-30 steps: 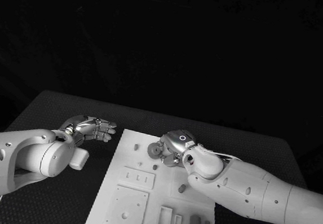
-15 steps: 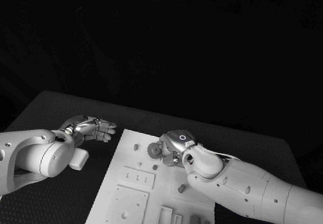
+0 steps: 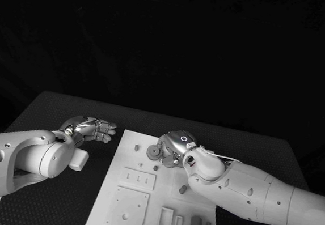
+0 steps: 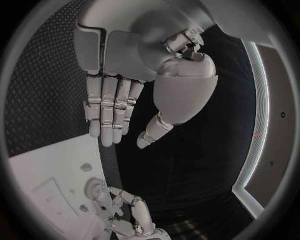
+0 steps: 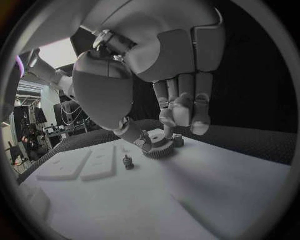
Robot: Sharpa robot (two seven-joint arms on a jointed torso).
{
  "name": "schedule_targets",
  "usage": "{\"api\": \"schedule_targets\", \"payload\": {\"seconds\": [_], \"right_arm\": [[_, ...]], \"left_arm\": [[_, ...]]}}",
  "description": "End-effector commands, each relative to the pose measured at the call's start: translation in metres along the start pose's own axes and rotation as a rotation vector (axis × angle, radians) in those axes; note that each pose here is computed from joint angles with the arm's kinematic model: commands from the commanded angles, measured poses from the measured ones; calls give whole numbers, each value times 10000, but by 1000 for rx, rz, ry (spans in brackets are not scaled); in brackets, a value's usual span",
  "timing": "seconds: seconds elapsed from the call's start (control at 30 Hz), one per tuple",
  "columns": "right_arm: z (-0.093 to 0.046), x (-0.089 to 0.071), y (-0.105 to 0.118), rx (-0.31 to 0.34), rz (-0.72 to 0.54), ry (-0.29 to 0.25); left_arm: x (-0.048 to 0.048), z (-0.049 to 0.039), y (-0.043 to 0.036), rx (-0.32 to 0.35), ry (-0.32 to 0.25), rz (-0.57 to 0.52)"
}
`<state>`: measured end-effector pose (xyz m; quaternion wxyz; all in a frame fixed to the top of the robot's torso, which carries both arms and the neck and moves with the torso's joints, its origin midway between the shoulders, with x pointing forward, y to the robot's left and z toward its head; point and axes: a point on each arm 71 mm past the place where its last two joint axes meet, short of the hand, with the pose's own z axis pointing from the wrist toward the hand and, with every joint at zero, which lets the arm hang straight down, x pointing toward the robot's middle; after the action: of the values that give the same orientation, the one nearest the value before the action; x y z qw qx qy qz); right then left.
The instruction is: Assemble the parts on the task board
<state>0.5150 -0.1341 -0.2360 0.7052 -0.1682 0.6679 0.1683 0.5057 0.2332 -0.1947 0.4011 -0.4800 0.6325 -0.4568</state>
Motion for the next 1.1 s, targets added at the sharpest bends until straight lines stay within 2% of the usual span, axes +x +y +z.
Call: {"api": "schedule_targets", "payload": {"seconds": [0.03, 0.67, 0.93, 1.1], "right_arm": [[0, -3, 37, -16, 18, -5], [49, 24, 32, 7, 29, 9], [84, 67, 1, 22, 27, 44], [76, 48, 3, 18, 44, 21]], "left_arm": [[14, 1, -14, 8, 13, -3], [26, 7, -15, 7, 17, -2], [29, 9, -15, 7, 17, -2], [27, 9, -16, 8, 17, -2]]}}
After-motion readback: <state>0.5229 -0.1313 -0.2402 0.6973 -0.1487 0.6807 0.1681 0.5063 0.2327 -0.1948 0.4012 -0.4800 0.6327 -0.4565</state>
